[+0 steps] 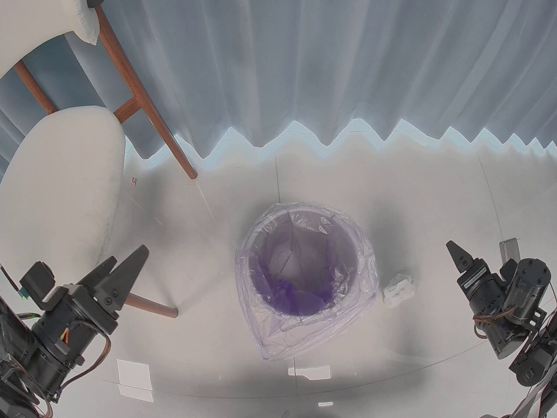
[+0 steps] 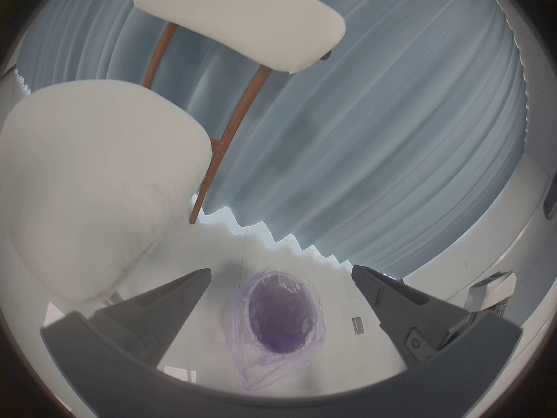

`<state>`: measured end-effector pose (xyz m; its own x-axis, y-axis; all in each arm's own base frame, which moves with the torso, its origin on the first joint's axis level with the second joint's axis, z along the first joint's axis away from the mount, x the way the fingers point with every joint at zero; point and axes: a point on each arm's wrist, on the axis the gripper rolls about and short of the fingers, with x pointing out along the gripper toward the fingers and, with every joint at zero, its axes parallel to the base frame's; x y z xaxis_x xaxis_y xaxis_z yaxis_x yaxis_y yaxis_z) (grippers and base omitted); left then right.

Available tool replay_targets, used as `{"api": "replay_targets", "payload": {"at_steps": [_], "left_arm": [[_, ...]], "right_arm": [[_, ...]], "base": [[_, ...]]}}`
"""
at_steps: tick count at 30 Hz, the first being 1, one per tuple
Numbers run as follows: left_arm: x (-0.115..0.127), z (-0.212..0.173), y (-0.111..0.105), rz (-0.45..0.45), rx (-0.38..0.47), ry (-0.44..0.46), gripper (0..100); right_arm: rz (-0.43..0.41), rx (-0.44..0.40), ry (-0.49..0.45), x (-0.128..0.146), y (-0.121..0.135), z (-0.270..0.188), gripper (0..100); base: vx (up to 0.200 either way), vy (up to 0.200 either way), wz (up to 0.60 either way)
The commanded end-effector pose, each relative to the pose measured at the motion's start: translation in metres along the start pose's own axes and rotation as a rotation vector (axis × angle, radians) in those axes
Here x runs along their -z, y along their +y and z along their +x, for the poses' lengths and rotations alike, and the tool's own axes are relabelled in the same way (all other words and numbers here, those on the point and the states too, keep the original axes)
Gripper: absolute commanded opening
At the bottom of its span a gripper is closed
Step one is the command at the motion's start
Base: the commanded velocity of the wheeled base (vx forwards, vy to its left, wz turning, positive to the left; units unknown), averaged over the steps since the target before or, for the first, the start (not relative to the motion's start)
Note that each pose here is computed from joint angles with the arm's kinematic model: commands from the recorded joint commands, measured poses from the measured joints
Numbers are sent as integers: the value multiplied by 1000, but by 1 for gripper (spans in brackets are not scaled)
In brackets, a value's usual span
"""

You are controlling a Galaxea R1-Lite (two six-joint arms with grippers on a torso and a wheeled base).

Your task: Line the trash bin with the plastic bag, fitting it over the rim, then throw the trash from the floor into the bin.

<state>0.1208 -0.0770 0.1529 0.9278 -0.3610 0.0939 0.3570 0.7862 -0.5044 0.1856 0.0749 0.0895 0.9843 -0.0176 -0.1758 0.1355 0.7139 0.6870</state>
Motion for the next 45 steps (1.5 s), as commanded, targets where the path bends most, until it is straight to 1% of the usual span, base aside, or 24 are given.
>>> {"api": "replay_targets", "payload": {"at_steps": [1,4,6,8,11,14,15,16,17,19,22,23,25,27,32,35,38,40,42,44,45], "left_arm": [[-16,-29,5,33,29,-51,100],[-16,-37,7,92,31,-26,100],[-15,-39,7,102,47,-2,100],[-14,-41,7,107,61,14,100],[-12,-47,9,156,88,57,100],[-10,-54,11,185,95,90,100],[-7,-60,12,190,109,134,100],[-5,-62,13,191,113,149,100],[-2,-68,16,199,122,195,100],[-1,-75,17,208,147,228,100],[-4,-85,15,214,185,299,100],[-4,-85,15,212,185,315,100],[-6,-88,15,211,172,376,100],[-9,-89,12,212,172,402,100],[-11,-88,11,215,158,432,100],[-12,-87,11,217,150,430,100],[-11,-84,11,220,137,437,100],[-11,-82,12,226,96,429,100],[-13,-81,13,236,21,393,100],[-15,-82,16,251,-94,342,100],[-16,-83,17,251,-126,328,100]], "right_arm": [[-41,-6,-77,-17,-1,-7,100],[-87,-50,-84,-22,3,-13,100],[-101,-73,-69,-23,4,-14,100],[-103,-74,-68,-23,4,-13,100],[-105,-89,-51,-22,4,-13,100],[-114,-130,-12,-21,5,-13,100],[-125,-162,21,-20,5,-13,100],[-130,-171,29,-20,5,-13,100],[-148,-199,63,-18,5,-12,100],[-175,-235,102,-16,5,-12,100],[-243,-291,186,-9,3,-7,100],[-255,-297,201,-7,3,-6,100],[-284,-315,253,-1,1,-1,100],[-290,-330,278,3,1,5,100],[-296,-327,309,12,1,24,100],[-305,-331,313,16,3,32,100],[-314,-337,316,19,4,41,100],[-316,-342,311,23,6,51,100],[-315,-352,299,24,10,58,100],[-303,-367,280,22,16,65,100],[-299,-366,281,22,18,68,100]], "base": [[0,0,0],[0,0,0],[0,0,0],[0,0,0],[0,0,0],[0,0,0],[0,0,0],[0,0,0],[0,0,0],[0,0,0],[0,0,0],[0,0,0],[0,0,0],[0,0,0],[0,0,0],[200,0,0],[200,0,0],[0,0,0],[0,0,0],[0,0,0],[0,0,0]]}}
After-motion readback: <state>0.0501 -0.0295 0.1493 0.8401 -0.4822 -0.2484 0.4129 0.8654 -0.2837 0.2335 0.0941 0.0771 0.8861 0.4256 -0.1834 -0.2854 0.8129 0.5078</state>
